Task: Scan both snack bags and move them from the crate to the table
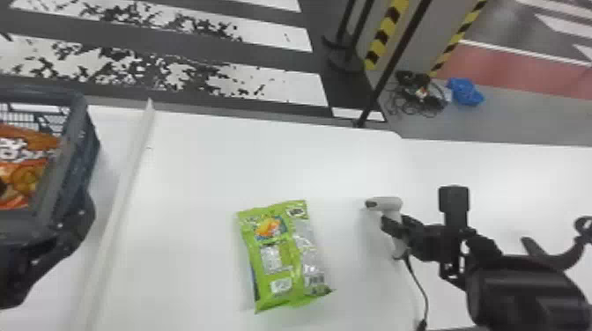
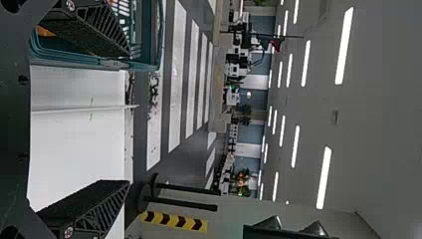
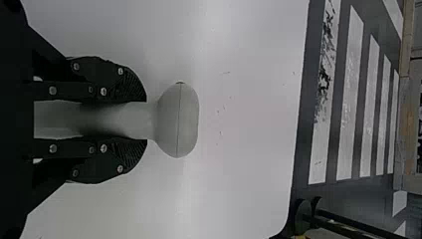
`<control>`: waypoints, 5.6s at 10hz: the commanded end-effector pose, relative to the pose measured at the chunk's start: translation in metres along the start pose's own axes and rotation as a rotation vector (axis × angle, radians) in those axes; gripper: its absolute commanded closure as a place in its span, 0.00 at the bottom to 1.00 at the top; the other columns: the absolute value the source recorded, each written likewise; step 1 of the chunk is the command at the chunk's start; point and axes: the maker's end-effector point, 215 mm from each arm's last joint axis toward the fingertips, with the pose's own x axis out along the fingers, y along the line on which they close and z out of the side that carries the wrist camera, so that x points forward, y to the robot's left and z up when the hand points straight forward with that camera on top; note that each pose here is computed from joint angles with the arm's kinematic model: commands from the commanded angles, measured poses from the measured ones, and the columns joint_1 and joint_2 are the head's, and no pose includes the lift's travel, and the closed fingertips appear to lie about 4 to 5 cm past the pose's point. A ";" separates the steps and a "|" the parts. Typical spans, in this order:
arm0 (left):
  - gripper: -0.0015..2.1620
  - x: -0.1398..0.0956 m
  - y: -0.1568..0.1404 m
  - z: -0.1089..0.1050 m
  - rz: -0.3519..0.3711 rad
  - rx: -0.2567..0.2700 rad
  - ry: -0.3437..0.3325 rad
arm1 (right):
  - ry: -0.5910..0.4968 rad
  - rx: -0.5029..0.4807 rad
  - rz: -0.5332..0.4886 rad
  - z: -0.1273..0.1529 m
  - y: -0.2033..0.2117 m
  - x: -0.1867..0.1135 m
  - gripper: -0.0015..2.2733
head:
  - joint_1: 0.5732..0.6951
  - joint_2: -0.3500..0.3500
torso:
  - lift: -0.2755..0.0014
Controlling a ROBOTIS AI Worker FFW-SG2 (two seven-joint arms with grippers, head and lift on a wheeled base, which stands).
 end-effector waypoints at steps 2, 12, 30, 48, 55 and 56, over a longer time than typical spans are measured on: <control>0.04 -0.001 -0.001 0.001 -0.004 0.003 -0.002 | -0.008 0.004 0.009 -0.002 0.006 0.004 0.58 | 1.00 0.11 | 0.68; 0.04 -0.002 0.000 0.000 0.001 0.001 -0.001 | -0.075 0.190 0.337 0.008 0.082 -0.076 0.05 | 1.00 0.18 | 0.68; 0.04 -0.003 0.001 -0.005 -0.001 0.001 0.007 | 0.223 -0.134 0.673 -0.066 0.246 -0.056 0.99 | 1.00 0.57 | 0.68; 0.04 -0.004 0.001 -0.002 -0.003 0.004 0.004 | -0.160 0.407 -0.294 -0.026 -0.161 -0.067 0.99 | 1.00 0.00 | 0.68; 0.04 -0.004 0.002 -0.002 0.000 0.003 0.004 | -0.390 0.434 -0.396 -0.002 -0.183 -0.094 0.03 | 1.00 0.00 | 0.68; 0.04 -0.004 0.001 -0.002 -0.001 0.002 0.004 | -0.406 0.421 -0.386 0.006 -0.174 -0.098 0.03 | 1.00 0.00 | 0.68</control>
